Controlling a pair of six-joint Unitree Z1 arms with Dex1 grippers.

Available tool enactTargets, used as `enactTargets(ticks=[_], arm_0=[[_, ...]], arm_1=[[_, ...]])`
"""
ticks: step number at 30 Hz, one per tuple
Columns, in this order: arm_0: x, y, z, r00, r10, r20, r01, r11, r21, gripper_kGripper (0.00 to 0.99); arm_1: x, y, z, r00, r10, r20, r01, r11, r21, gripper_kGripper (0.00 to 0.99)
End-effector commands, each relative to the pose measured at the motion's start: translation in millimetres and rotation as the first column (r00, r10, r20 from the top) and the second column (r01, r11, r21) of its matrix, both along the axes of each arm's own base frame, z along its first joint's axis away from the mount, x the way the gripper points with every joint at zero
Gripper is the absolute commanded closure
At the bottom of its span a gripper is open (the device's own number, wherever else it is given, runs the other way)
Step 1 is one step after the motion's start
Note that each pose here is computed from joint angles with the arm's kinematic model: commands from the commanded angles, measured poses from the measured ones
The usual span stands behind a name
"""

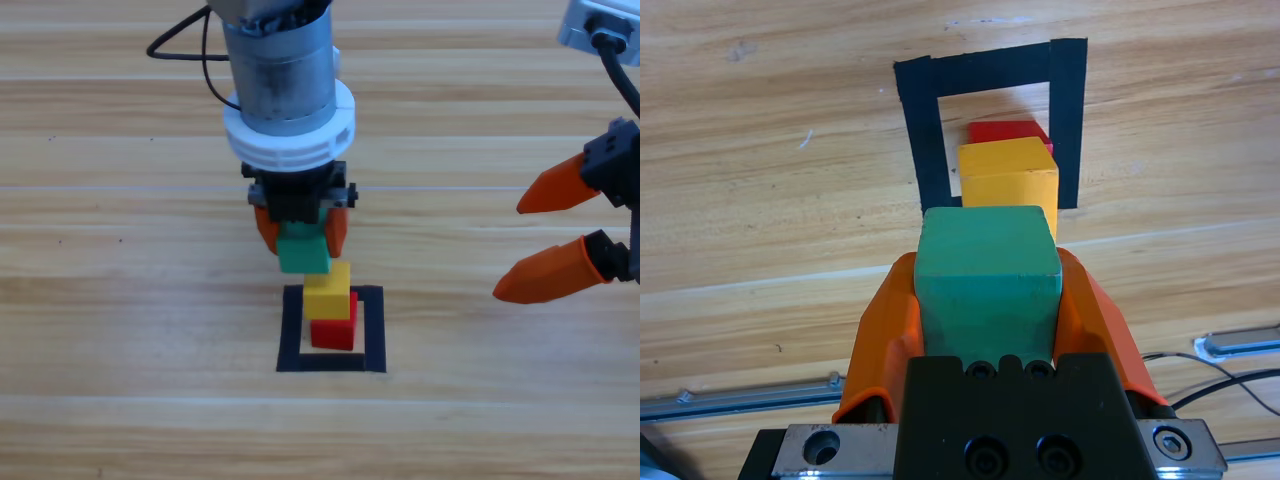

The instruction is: Stack the blocks in the rectangular block: red at the bottom, yellow in the middle, green on top

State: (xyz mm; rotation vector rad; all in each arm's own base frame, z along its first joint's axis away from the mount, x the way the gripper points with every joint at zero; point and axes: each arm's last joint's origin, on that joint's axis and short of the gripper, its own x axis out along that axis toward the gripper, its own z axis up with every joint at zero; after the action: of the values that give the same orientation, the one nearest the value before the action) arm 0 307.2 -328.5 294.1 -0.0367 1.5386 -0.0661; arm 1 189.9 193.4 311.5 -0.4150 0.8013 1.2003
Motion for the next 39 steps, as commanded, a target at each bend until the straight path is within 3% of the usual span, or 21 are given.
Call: enactTargets(ticks=[1, 39], arm_0=[[-7, -23, -28, 0.998, -0.026, -0.050, 0.028, 0.999, 0.036, 0.947], [0, -32, -41, 0.998, -0.028, -0.047, 0.031, 0.998, 0.049, 0.932]], arm_1=[[-1, 11, -14, 0.999, 0.025, -0.035, -0.026, 0.999, -0.038, 0.002], [-1, 11, -15, 0.999, 0.025, -0.038, -0.026, 0.999, -0.040, 0.002]])
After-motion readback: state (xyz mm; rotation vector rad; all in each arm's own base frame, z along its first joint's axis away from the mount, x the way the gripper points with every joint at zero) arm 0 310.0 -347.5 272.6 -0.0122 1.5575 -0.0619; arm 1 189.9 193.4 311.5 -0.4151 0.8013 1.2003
